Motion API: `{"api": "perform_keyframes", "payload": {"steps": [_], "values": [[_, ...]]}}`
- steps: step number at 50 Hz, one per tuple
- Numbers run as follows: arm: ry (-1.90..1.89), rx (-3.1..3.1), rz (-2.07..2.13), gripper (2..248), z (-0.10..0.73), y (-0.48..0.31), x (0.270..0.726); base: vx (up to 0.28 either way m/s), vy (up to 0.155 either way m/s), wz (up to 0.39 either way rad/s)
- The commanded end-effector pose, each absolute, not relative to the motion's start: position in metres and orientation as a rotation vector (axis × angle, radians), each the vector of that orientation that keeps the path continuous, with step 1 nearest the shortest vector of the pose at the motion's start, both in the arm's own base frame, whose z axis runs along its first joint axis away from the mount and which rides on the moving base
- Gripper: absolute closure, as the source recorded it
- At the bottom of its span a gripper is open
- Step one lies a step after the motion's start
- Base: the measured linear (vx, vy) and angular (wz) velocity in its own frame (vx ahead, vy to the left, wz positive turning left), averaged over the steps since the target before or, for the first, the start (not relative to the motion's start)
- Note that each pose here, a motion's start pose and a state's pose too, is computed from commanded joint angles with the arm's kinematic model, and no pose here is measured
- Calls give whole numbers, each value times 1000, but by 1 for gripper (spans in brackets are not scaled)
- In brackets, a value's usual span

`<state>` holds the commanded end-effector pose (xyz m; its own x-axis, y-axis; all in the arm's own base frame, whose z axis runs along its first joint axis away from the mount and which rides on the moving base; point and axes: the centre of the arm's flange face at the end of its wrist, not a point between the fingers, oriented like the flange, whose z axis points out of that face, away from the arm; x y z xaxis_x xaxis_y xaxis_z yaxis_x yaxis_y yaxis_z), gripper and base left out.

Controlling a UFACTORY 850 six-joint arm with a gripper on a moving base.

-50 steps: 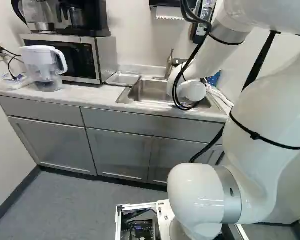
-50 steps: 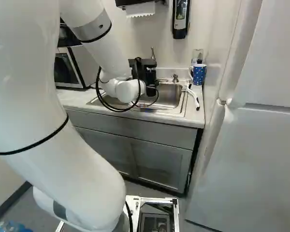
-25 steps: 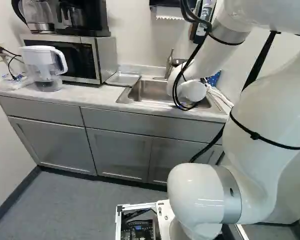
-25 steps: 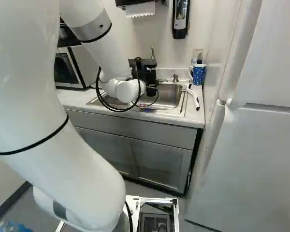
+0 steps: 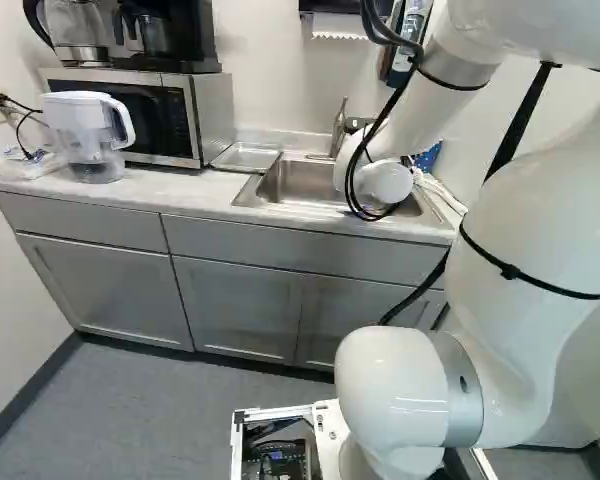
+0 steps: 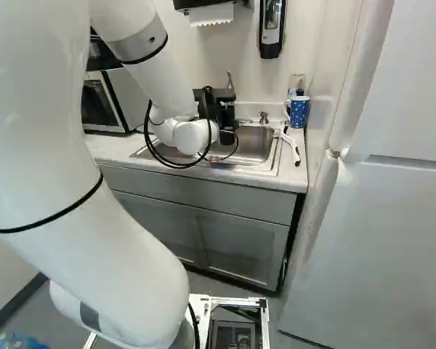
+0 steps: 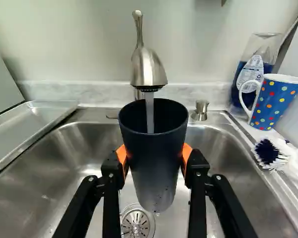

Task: Rinse the cup and place it in the tray

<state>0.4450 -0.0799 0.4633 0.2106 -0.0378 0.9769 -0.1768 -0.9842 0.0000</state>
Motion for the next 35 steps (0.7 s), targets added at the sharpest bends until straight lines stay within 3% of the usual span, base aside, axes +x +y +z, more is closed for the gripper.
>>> {"api": "perform_keyframes", "payload": {"steps": [35], "values": [[-210, 2355, 1895, 127, 463, -80, 445, 0, 0, 0]]}}
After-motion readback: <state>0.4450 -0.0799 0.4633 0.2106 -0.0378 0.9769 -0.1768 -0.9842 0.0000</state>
